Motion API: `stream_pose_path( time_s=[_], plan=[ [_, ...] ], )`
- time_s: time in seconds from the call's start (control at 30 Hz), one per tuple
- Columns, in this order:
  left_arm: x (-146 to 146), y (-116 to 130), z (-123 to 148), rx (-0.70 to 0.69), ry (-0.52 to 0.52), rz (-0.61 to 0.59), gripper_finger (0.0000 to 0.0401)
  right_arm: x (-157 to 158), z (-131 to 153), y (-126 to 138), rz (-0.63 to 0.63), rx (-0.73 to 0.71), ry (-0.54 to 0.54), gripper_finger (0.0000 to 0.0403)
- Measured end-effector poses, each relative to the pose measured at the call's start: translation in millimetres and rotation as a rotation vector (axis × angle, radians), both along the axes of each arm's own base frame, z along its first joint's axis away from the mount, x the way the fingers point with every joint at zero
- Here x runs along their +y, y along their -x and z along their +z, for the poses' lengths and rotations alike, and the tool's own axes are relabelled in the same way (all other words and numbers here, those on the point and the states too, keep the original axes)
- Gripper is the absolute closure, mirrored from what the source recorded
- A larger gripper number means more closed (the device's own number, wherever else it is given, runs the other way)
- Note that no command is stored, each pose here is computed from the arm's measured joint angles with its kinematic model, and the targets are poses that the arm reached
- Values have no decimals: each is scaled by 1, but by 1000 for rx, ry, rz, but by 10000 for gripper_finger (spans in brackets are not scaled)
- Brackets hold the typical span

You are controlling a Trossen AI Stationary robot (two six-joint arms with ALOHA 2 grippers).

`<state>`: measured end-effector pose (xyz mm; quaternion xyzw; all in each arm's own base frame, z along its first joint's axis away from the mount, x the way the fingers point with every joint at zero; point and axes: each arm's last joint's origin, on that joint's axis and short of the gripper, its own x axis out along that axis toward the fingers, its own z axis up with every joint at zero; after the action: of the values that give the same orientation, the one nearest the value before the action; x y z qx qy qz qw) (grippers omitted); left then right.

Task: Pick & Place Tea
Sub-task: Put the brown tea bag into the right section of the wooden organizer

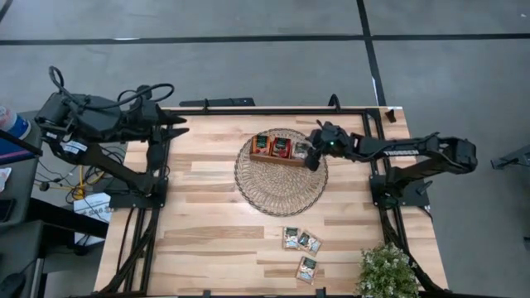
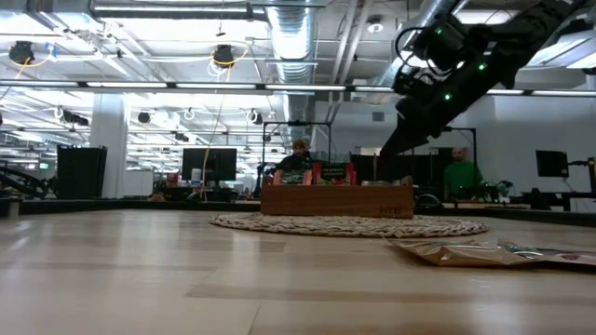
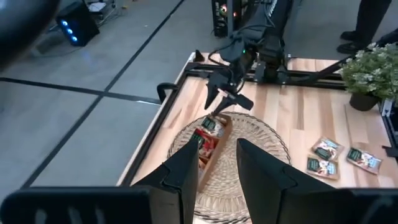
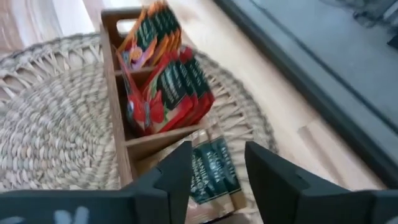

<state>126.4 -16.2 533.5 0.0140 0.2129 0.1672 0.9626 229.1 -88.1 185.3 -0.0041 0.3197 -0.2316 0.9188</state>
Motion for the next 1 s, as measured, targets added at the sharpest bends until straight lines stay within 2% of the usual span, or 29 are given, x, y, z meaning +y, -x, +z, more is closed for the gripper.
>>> stream_pose_path(
  time_s=[0.13,0.3,0.37,0.5,0.6,0.67,0.83,1.0],
  plan=[
    [-2,-8,-8,30,13,21,300,4,16,7,15,-44,54,249],
    [-12,-41,-46,128,-1,-30,300,15,41,16,52,-153,99,245],
    [-15,-49,-59,101,27,-69,300,22,50,20,73,-196,111,246],
    [-15,-45,-92,-42,149,-69,300,40,61,26,152,-246,108,249],
    [-17,-49,-138,-111,240,-78,300,55,62,27,267,-243,65,249],
    [-19,-56,-172,-132,278,-82,300,64,62,27,328,-222,0,249],
    [-26,-79,-239,-227,316,-109,299,85,55,23,402,-105,-110,250],
    [-35,-100,-276,-137,397,-126,299,106,49,17,547,35,-239,256]
  ],
)
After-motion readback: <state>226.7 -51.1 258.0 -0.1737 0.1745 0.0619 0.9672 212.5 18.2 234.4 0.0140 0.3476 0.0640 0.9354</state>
